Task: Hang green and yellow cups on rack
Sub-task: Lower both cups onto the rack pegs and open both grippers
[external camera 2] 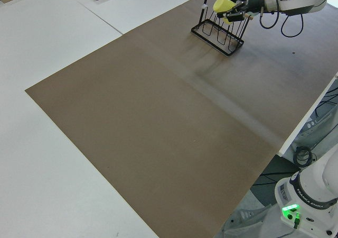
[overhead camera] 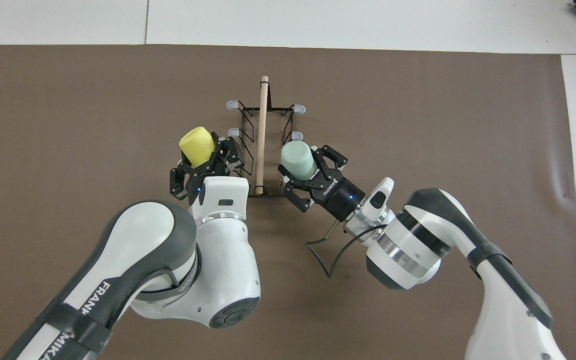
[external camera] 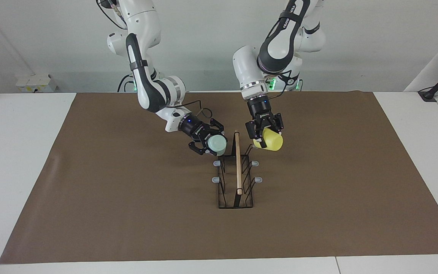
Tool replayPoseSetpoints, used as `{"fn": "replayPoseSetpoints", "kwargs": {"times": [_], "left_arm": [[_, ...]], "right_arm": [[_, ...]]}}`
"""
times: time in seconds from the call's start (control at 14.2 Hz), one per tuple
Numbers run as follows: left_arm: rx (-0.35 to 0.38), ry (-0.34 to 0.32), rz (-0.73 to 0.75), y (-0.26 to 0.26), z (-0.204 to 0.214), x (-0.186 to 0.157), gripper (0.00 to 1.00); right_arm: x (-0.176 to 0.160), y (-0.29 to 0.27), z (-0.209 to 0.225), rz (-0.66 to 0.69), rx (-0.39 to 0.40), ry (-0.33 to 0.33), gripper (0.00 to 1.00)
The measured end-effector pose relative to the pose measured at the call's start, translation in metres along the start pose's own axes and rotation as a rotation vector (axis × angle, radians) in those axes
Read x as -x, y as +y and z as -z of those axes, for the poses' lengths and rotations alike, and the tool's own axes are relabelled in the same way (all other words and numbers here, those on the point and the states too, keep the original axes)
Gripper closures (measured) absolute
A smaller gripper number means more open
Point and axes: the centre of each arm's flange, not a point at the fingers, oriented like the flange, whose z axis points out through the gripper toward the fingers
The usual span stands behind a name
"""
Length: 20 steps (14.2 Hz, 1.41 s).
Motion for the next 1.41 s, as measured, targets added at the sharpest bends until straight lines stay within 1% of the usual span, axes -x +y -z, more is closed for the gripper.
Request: {"fn": "replayPoseSetpoints", "kwargs": {"times": [0.07, 0.21, 0.49, 0.56, 0.63, 0.77, 0.85, 1.41], "left_arm": [[0.002, 0.004, -0.012, -0.002, -0.001, 0.005, 0.31], [0.006, 0.018, -0.017, -0.003, -0.003, 0.015, 0.31], [0.013, 0.056, 0.015, 0.0, -0.003, 0.03, 0.31], [0.013, 0.055, 0.019, 0.001, -0.003, 0.033, 0.31], [0.015, 0.053, 0.022, 0.002, -0.002, 0.035, 0.31], [0.02, 0.049, 0.024, 0.004, -0.001, 0.041, 0.31], [0.021, 0.048, 0.025, 0.005, 0.0, 0.042, 0.31], [0.03, 0.043, 0.031, 0.009, 0.005, 0.049, 0.31]], "right_arm": [[0.005, -0.002, -0.003, -0.001, -0.009, 0.012, 0.32], [0.016, -0.007, -0.006, -0.007, -0.024, 0.009, 0.32], [0.019, -0.006, -0.006, -0.009, -0.025, 0.007, 0.32], [0.019, -0.006, -0.006, -0.008, -0.024, 0.007, 0.29], [0.019, -0.006, -0.006, -0.009, -0.024, 0.007, 0.28], [0.019, -0.006, -0.006, -0.009, -0.024, 0.007, 0.06], [0.019, -0.006, -0.006, -0.009, -0.023, 0.006, 0.0], [0.025, -0.004, -0.004, -0.011, -0.013, -0.014, 0.0]]}}
